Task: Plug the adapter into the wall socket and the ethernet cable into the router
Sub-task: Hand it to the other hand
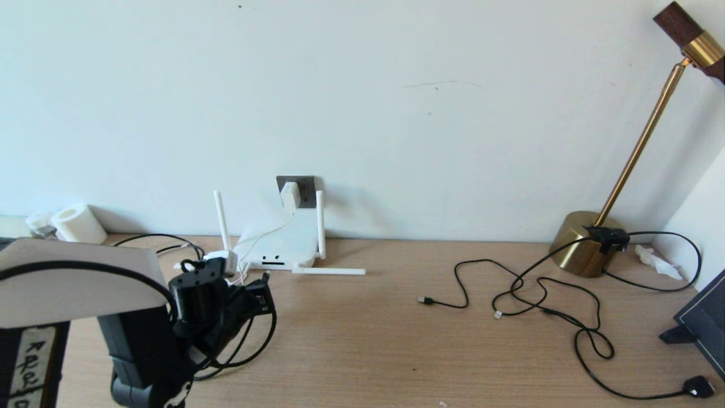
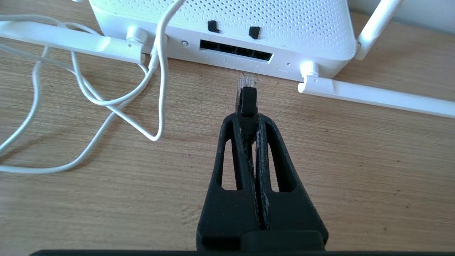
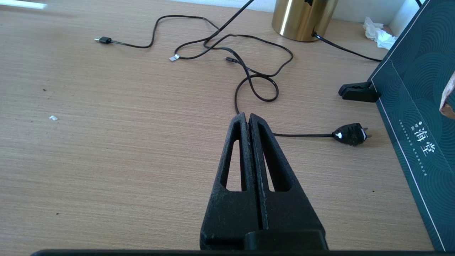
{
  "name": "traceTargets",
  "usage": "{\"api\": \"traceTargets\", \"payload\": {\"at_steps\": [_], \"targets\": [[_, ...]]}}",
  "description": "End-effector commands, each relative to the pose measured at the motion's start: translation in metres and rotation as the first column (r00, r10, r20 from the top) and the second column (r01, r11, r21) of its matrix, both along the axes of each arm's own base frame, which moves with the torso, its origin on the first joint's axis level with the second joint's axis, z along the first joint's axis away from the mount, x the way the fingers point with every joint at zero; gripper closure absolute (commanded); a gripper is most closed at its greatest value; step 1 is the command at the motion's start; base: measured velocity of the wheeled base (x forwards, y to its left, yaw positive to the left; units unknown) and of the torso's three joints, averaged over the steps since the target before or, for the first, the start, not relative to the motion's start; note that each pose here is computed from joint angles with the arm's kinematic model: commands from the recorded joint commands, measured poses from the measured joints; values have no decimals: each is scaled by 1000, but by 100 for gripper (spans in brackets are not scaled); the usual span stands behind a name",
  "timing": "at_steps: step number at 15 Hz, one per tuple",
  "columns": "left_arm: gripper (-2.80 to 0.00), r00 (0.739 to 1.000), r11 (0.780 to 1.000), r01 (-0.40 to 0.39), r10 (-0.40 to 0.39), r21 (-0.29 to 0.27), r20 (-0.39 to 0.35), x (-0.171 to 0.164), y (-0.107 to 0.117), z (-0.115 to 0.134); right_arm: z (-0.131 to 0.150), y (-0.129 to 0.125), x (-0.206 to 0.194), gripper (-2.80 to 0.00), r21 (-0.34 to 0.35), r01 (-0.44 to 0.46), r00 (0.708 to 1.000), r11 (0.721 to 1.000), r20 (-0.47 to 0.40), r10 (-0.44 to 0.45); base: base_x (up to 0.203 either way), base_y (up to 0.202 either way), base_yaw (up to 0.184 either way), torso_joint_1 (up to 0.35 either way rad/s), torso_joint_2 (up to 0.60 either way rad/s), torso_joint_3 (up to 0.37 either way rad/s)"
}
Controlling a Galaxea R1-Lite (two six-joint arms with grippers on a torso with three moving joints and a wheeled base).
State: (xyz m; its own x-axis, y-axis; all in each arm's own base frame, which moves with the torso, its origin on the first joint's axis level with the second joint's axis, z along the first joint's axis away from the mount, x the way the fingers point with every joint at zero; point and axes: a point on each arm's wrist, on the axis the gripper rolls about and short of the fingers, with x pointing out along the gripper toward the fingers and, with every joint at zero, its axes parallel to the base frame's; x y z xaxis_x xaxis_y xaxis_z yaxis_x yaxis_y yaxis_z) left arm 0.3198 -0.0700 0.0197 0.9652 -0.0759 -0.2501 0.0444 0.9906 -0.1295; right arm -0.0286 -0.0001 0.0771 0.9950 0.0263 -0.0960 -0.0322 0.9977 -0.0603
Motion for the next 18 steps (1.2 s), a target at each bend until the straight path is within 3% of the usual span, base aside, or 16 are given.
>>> {"api": "traceTargets", "payload": {"at_steps": [1,8,10,13,18], "targets": [[0,1000,1000,-1,1,-5,-1,7,0,-8,0,0,0,0,-1,-1,1000,1000,0,1,0,0,0,0,0,0],[0,998,996,63,-63,-68,4,14,54,-5,0,0,0,0,-1,-1,1000,1000,0,1,0,0,0,0,0,0],[0,998,996,63,-62,-63,17,16,56,-2,0,0,0,0,-1,-1,1000,1000,0,1,0,0,0,0,0,0],[0,997,997,73,-72,-12,24,15,57,0,0,0,0,0,-1,-1,1000,1000,0,1,0,0,0,0,0,0],[0,993,994,105,-104,-24,52,15,67,8,0,0,0,0,-1,-1,1000,1000,0,1,0,0,0,0,0,0]]}}
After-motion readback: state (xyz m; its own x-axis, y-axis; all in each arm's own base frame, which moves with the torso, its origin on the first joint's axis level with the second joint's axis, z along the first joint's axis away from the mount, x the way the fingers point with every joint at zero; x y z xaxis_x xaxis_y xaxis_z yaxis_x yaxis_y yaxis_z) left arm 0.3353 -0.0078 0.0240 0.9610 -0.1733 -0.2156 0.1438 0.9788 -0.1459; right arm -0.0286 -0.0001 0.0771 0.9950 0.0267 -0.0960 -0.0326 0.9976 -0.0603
